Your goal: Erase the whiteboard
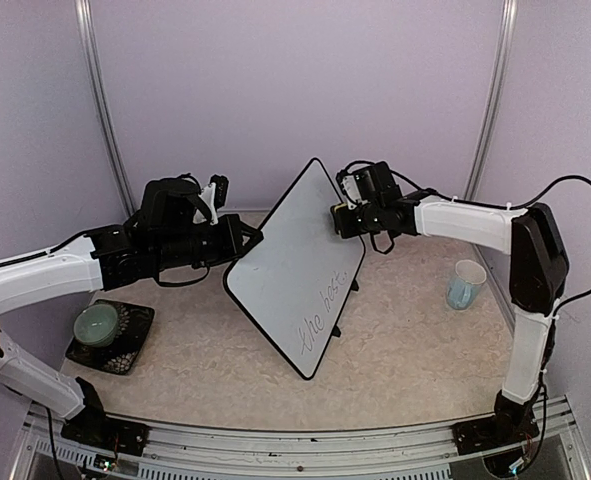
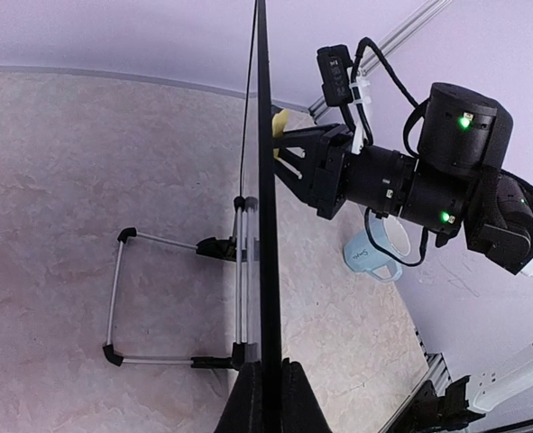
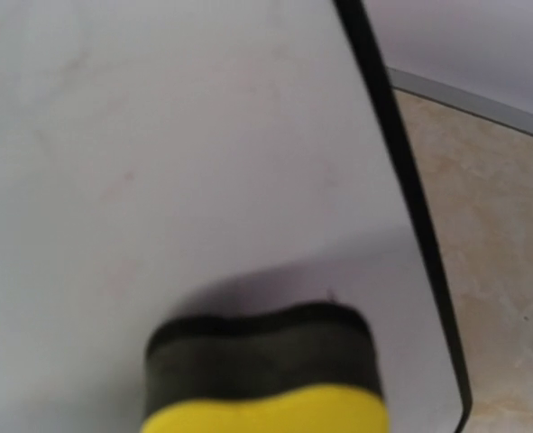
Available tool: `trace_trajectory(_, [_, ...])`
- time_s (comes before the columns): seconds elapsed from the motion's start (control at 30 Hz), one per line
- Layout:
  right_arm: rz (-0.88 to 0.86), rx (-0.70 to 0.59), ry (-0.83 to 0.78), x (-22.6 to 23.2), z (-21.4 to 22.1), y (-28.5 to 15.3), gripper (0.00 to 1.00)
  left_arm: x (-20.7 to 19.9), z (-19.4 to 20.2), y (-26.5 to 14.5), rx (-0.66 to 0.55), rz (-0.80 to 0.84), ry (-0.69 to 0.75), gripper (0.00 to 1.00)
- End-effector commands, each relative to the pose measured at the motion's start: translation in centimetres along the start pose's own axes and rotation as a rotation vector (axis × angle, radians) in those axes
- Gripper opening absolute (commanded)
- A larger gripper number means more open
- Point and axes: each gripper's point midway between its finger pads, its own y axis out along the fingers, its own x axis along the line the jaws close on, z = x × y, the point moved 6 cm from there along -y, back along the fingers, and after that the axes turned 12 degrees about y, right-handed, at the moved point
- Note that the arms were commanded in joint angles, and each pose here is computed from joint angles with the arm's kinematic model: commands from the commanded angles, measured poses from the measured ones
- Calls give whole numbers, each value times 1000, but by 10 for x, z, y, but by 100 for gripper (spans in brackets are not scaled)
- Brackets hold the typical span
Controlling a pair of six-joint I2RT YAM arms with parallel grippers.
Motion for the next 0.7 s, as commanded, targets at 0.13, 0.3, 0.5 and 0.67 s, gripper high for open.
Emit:
trace_trajectory(0.13, [-112,6,-73,34,19,-13,0,-18,13,-2,68,116,44,0])
trace_trajectory(0.3, [-212,6,-143,65,33,-35,0,-18,13,-1,70,120,42,0])
trace_trajectory(0.5, [-291,12,-238,104,54,-60,0,-19,11,-1,64,125,40,0])
trace_trajectory(0.67, [-334,8,-207,107,46,-76,0,-19,11,-1,66,124,43,0])
